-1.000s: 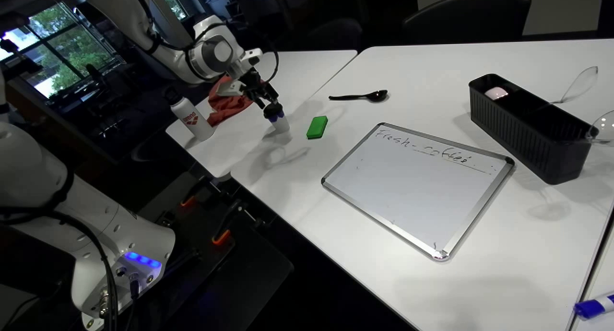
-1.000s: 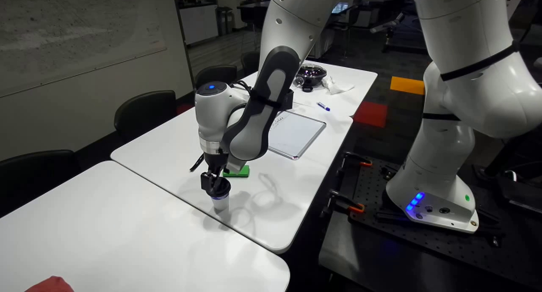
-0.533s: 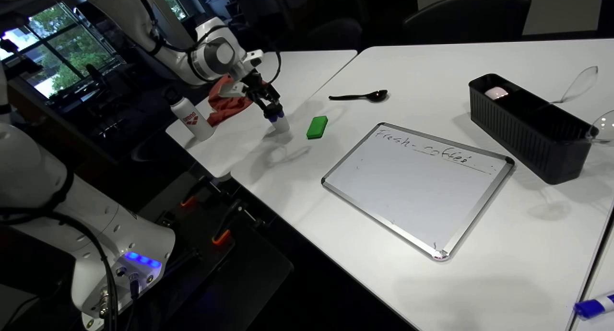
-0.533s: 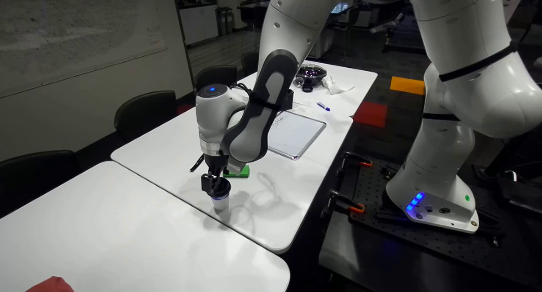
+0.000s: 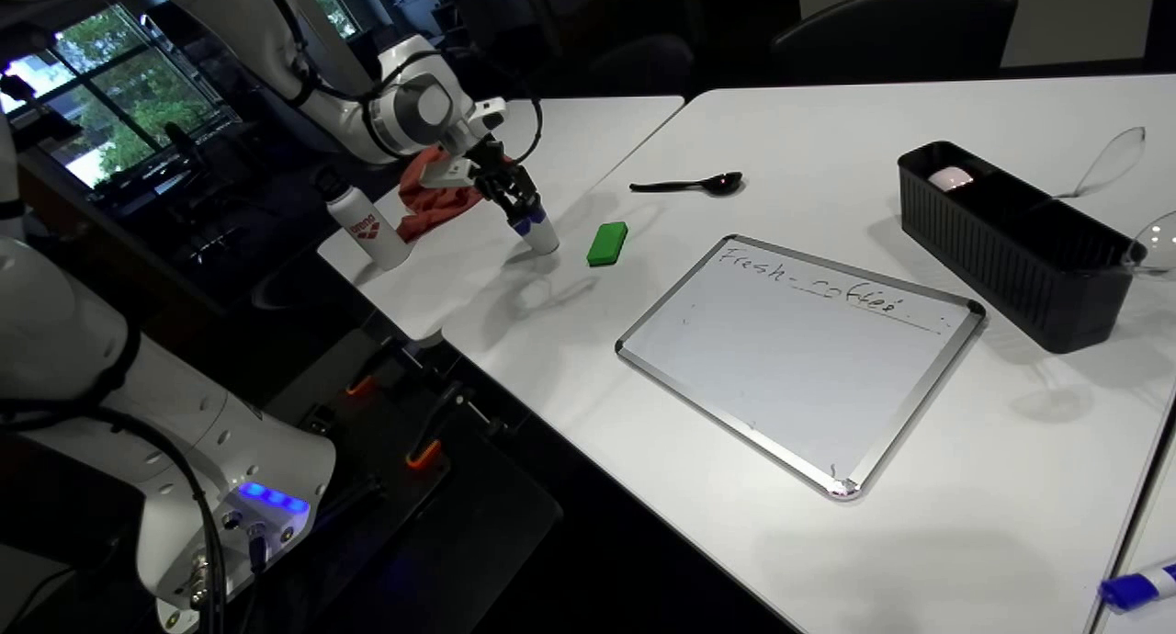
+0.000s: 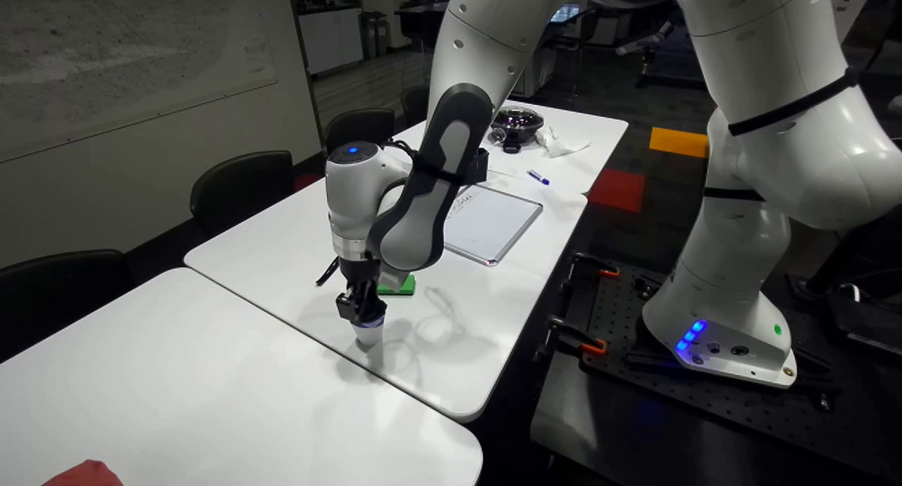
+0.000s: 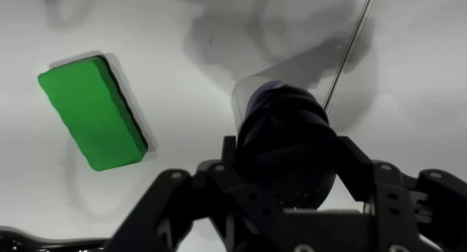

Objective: Pick up the black lid from the cup and put it on the table.

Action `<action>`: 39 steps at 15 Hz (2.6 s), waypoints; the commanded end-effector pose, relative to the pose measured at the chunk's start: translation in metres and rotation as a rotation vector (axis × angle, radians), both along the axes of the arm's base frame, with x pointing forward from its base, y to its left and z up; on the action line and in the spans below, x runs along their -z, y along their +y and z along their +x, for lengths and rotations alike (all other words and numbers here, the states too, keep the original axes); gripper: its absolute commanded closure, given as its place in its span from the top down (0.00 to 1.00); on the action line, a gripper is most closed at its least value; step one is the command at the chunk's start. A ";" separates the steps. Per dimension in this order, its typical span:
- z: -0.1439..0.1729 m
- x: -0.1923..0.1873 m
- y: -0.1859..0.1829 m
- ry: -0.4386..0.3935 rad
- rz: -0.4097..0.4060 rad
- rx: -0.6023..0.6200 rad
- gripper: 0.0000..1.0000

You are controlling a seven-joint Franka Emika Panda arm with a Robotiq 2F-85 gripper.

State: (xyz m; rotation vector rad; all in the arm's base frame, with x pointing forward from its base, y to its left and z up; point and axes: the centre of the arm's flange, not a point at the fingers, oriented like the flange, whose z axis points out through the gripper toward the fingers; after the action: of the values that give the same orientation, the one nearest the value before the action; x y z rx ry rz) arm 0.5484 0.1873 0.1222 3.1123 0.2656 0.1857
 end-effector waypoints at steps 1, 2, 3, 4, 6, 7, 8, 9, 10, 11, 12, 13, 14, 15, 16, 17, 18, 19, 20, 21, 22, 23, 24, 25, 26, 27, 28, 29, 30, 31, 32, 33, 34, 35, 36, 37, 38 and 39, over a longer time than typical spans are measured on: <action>0.004 -0.001 0.002 -0.013 0.018 -0.016 0.66; 0.002 -0.003 0.003 -0.017 0.016 -0.016 0.67; 0.000 -0.005 0.003 -0.023 0.017 -0.016 0.72; -0.001 -0.007 0.003 -0.026 0.017 -0.013 0.75; -0.002 -0.010 0.002 -0.033 0.022 -0.011 0.80; -0.002 -0.012 0.002 -0.037 0.023 -0.010 0.79; -0.002 -0.012 0.002 -0.038 0.025 -0.010 0.80; -0.002 -0.013 0.002 -0.038 0.025 -0.010 0.77; -0.002 -0.013 0.002 -0.039 0.025 -0.010 0.78; -0.001 -0.013 0.002 -0.038 0.026 -0.010 0.76; -0.001 -0.013 0.002 -0.038 0.026 -0.010 0.77; -0.002 -0.014 0.002 -0.039 0.027 -0.012 0.75; -0.002 -0.015 0.002 -0.042 0.027 -0.013 0.75; -0.003 -0.017 0.002 -0.045 0.028 -0.011 0.77; -0.003 -0.018 0.002 -0.048 0.030 -0.012 0.78; -0.003 -0.019 0.003 -0.049 0.031 -0.012 0.78; -0.002 -0.020 0.003 -0.051 0.032 -0.011 0.79; -0.002 -0.021 0.003 -0.049 0.034 -0.010 0.79; -0.001 -0.021 0.003 -0.047 0.034 -0.009 0.77; 0.001 -0.020 0.003 -0.043 0.038 -0.009 0.76; 0.001 -0.020 0.003 -0.041 0.038 -0.008 0.76; 0.002 -0.020 0.003 -0.039 0.039 -0.009 0.75; 0.002 -0.020 0.004 -0.039 0.040 -0.010 0.74; 0.001 -0.021 0.005 -0.042 0.039 -0.010 0.75; 0.000 -0.022 0.005 -0.045 0.039 -0.011 0.75; -0.001 -0.023 0.005 -0.047 0.040 -0.010 0.76; -0.002 -0.025 0.005 -0.047 0.041 -0.010 0.76; -0.003 -0.028 0.005 -0.050 0.043 -0.010 0.77; -0.004 -0.031 0.005 -0.055 0.042 -0.008 0.76; -0.006 -0.035 0.005 -0.058 0.045 -0.007 0.76; -0.008 -0.040 0.003 -0.064 0.046 -0.003 0.76; -0.010 -0.043 0.002 -0.068 0.048 0.001 0.77; -0.014 -0.048 -0.001 -0.071 0.052 0.008 0.77; -0.017 -0.051 -0.003 -0.074 0.054 0.014 0.76; -0.021 -0.055 -0.005 -0.076 0.057 0.022 0.76; -0.027 -0.058 -0.009 -0.078 0.062 0.034 0.77; -0.033 -0.061 -0.013 -0.082 0.068 0.047 0.76; -0.040 -0.063 -0.018 -0.090 0.078 0.060 0.77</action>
State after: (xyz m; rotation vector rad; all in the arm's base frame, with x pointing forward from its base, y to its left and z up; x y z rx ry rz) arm 0.5386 0.1854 0.1665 3.1418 0.2323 0.2921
